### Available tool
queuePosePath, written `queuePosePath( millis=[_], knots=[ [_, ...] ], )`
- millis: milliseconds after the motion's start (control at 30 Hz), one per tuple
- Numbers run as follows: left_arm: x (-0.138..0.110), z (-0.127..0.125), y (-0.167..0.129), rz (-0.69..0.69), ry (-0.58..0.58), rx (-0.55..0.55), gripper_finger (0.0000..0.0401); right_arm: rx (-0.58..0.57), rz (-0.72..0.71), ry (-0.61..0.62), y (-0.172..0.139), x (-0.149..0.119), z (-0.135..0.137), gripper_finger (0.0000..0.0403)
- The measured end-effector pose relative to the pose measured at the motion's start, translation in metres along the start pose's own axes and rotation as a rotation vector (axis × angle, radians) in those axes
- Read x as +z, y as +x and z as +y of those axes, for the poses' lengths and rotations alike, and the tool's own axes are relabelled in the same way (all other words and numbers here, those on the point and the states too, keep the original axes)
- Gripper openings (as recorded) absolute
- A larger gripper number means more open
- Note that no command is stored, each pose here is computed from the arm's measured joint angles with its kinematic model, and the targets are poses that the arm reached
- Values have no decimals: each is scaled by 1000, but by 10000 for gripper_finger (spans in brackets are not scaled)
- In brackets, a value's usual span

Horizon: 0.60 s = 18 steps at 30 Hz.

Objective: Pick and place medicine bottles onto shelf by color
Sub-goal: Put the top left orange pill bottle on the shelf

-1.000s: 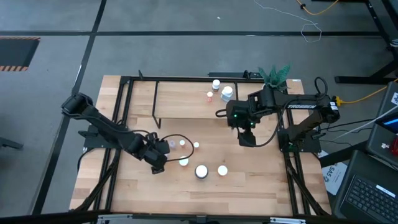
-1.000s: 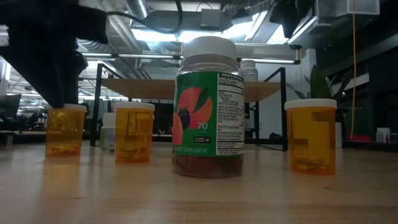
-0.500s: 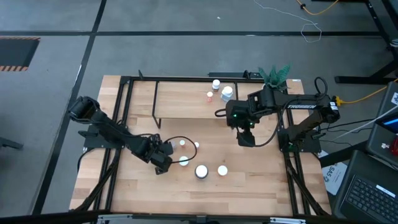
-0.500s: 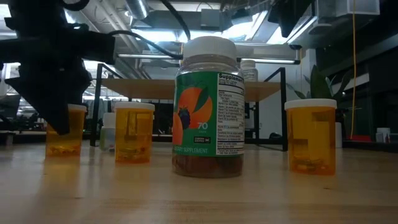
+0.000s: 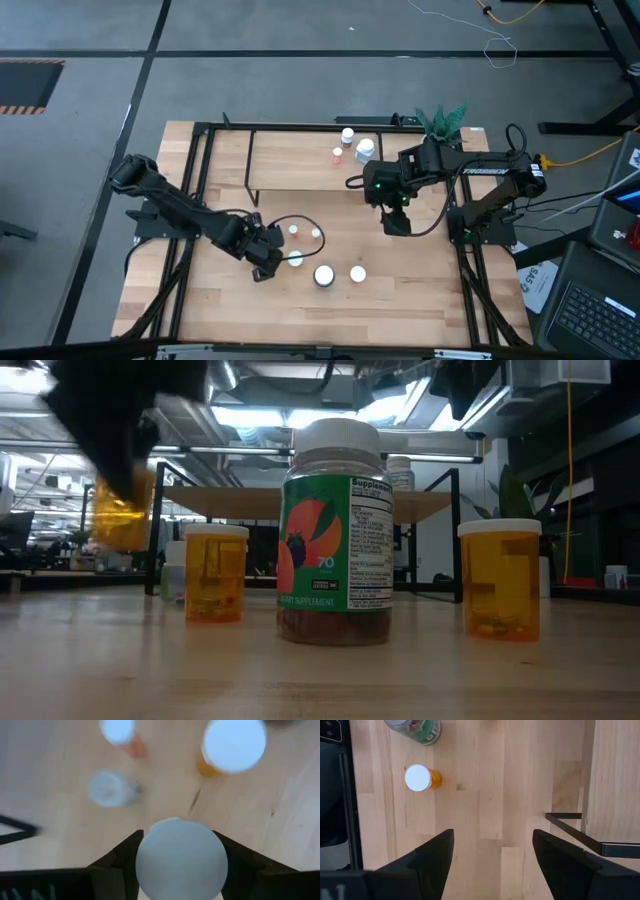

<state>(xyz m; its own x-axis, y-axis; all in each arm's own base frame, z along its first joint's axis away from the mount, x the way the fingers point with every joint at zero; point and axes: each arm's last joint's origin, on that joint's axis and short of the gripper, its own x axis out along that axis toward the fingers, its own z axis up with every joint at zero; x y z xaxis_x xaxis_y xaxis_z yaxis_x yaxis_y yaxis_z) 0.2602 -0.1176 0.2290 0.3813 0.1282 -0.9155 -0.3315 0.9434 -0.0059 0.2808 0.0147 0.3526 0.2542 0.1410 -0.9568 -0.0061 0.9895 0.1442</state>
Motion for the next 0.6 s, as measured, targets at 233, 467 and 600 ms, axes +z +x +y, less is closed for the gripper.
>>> queuePosePath(
  millis=[233, 467, 600],
  knots=[
    [50, 35, -59, -37, 63, 256, 183, 0, 3, -2, 0, 0, 0, 272],
    [102, 109, -103, -56, -13, 397, 183, -1, 12, -22, 0, -1, 0, 272],
    [119, 167, -106, -10, -128, 355, 183, -1, 12, -23, 0, -1, 0, 272]
  ],
)
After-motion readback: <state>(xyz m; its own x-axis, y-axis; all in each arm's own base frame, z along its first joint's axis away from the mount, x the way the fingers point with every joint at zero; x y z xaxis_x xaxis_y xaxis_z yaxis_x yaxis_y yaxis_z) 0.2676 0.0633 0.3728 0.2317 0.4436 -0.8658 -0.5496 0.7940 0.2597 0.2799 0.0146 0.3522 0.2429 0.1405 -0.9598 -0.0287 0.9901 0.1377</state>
